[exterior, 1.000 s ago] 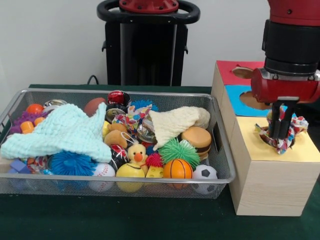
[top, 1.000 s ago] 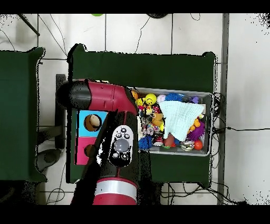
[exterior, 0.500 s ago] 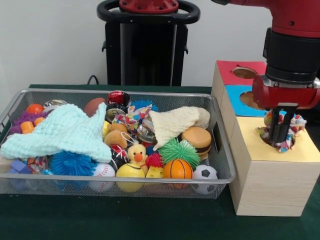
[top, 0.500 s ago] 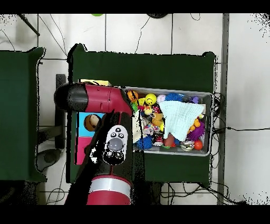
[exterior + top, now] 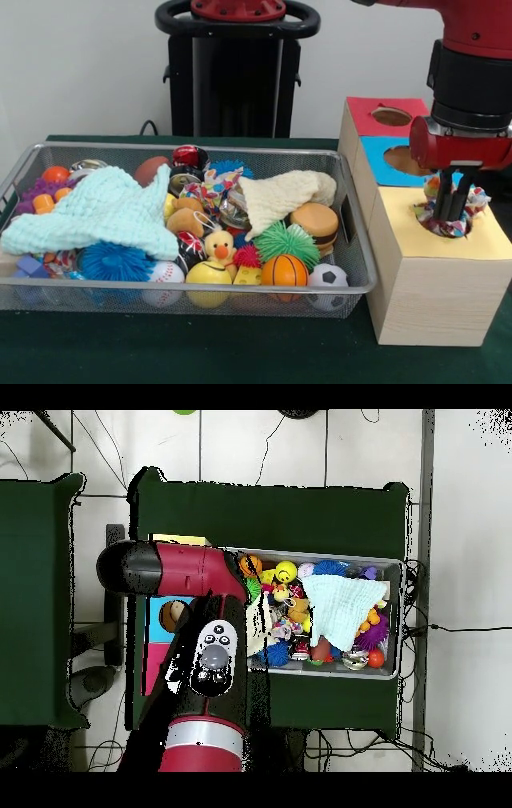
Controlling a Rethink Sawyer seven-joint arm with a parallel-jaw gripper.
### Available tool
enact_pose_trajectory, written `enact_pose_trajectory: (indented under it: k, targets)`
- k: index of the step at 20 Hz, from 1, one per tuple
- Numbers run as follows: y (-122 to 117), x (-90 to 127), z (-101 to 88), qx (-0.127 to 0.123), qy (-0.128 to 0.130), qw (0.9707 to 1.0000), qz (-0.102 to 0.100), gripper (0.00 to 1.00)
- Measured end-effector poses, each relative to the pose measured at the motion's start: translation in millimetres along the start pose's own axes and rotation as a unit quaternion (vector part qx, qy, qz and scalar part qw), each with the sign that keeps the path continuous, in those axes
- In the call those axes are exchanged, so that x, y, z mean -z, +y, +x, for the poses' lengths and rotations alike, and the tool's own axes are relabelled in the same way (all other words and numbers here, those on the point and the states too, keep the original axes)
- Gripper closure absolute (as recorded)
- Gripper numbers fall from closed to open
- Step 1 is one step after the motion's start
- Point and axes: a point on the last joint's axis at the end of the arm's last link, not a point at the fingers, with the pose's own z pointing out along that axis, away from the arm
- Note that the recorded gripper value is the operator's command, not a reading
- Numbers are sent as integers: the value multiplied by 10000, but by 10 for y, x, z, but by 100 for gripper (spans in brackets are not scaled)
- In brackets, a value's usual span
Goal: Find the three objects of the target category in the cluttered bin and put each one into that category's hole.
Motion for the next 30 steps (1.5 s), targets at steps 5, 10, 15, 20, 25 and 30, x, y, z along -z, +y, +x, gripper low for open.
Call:
enact_pose_trajectory:
  k: [5,10,15,20,25,30]
  targets:
    - [-27,-69,-46,12,78,10000,36,100]
    - [-57,-171,-88,18,90,9999,75,100]
    - [-50,-173,-117,34,185,9998,69,100]
    - [-48,-176,-141,46,279,9996,65,100]
    - [-47,-175,-157,53,342,9994,61,100]
    - [-56,-172,-163,45,408,9991,48,100]
